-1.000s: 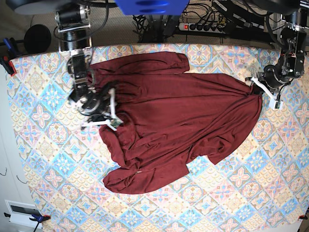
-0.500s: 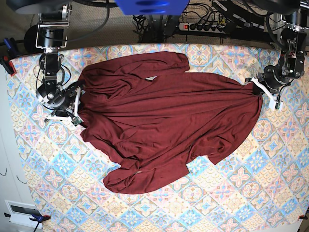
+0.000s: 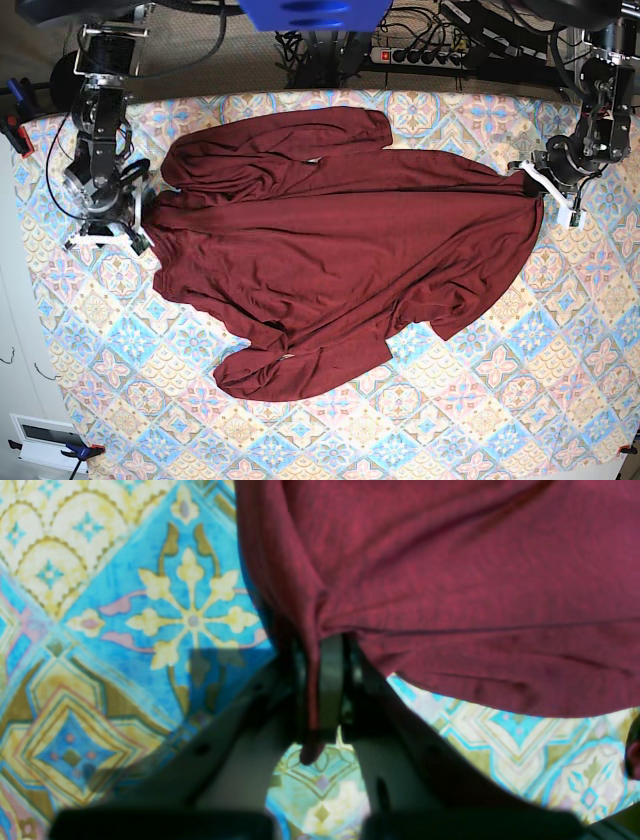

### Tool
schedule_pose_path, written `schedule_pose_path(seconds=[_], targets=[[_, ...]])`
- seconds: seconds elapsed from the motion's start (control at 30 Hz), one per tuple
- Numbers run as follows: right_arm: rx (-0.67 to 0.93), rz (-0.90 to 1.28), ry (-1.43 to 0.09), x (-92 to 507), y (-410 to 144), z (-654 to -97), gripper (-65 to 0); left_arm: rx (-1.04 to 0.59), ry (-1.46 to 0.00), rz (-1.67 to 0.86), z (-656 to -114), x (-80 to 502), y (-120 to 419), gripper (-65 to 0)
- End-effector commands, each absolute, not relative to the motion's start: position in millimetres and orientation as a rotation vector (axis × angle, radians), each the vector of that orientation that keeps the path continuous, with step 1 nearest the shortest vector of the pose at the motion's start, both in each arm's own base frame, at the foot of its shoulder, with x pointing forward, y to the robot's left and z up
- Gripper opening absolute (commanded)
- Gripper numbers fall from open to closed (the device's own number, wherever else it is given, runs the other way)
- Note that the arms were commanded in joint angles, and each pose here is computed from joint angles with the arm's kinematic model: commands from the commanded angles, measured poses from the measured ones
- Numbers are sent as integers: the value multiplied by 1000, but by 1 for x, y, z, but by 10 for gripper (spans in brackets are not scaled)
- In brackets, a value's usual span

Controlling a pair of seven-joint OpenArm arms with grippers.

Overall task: Layout the t-shirt on the table in an organized manner, then fold the t-shirt properly
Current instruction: 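Grasp the shirt edge with the right gripper and pull it outward, then release the shirt with the left gripper and move it to the hem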

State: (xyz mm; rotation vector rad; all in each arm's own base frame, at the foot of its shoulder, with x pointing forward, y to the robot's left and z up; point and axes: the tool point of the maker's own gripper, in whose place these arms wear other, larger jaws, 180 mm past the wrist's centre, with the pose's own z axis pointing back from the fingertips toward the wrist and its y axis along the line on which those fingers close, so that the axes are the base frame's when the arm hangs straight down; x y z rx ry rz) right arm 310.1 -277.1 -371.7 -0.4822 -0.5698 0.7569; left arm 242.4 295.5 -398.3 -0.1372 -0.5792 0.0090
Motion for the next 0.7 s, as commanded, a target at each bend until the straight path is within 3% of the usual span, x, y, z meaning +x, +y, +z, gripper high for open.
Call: schedule_pose_path(seconds=[0.0, 0.37, 0.53, 0.67], targets=[[-497, 761, -627, 320, -273, -356, -511, -130, -621, 3, -387, 252, 299, -650], [-476, 875, -820, 376, -203, -310, -511, -164, -696, -21, -361, 251, 279, -650], [-389, 891, -784, 397, -190, -334, -511, -133, -734, 78, -355, 244, 303, -650], [-246, 850, -822, 416, -177, -345, -511, -129, -719, 84, -359, 239, 304, -547]])
